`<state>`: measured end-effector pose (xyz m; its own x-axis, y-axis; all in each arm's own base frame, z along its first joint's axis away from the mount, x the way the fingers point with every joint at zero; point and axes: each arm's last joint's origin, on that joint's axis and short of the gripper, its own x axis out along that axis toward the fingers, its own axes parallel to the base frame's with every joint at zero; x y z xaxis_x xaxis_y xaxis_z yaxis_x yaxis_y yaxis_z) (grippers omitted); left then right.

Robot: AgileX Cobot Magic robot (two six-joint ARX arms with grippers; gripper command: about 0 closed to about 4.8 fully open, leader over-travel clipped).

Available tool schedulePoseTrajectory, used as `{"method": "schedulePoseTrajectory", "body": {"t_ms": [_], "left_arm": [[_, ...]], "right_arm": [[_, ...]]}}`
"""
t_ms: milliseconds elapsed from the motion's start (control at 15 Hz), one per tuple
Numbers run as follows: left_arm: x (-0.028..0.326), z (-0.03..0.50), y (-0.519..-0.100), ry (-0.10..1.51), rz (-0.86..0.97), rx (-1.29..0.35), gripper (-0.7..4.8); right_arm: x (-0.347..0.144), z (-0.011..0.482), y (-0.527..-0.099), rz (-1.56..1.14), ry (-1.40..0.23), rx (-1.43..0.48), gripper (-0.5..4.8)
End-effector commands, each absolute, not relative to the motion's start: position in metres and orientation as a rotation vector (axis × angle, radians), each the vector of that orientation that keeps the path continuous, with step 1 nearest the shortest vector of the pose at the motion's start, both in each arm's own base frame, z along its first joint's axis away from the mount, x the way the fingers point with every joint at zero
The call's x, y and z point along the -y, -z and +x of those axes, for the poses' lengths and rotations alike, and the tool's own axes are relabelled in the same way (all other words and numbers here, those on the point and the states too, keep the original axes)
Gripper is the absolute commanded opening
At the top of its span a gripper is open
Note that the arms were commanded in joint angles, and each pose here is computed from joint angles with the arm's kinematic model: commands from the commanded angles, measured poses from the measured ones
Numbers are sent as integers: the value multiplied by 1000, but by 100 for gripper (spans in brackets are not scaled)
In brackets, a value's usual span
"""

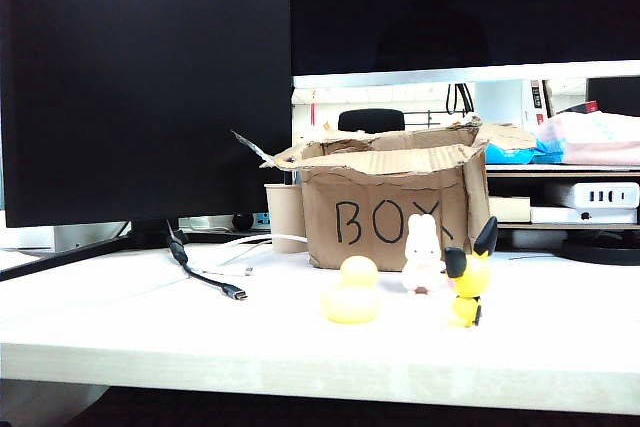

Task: Put the doll that is least similar in color compared to the others into the paper box.

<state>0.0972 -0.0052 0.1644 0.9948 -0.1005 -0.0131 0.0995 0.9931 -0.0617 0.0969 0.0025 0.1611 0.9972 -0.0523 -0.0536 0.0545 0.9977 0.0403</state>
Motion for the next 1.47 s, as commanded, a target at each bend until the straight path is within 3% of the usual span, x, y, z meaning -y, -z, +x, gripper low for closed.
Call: {"method": "schedulePoseTrajectory", "body": {"t_ms": [67, 534, 1068, 1468], "left_arm": [[5, 97, -166, 103, -60, -4, -5], [7, 97, -166, 122, -60, -5, -5], [52, 82, -166, 611, -58, -19, -5], [55, 80, -163, 652, -51, -48, -5]], "right_arm": [[-2, 97, -160, 40, 56, -45, -5], [-2, 97, -160, 40, 56, -45, -5], [-2, 97, -160, 40, 56, -45, -5], [-2, 97, -160, 40, 56, -45, -5]]}}
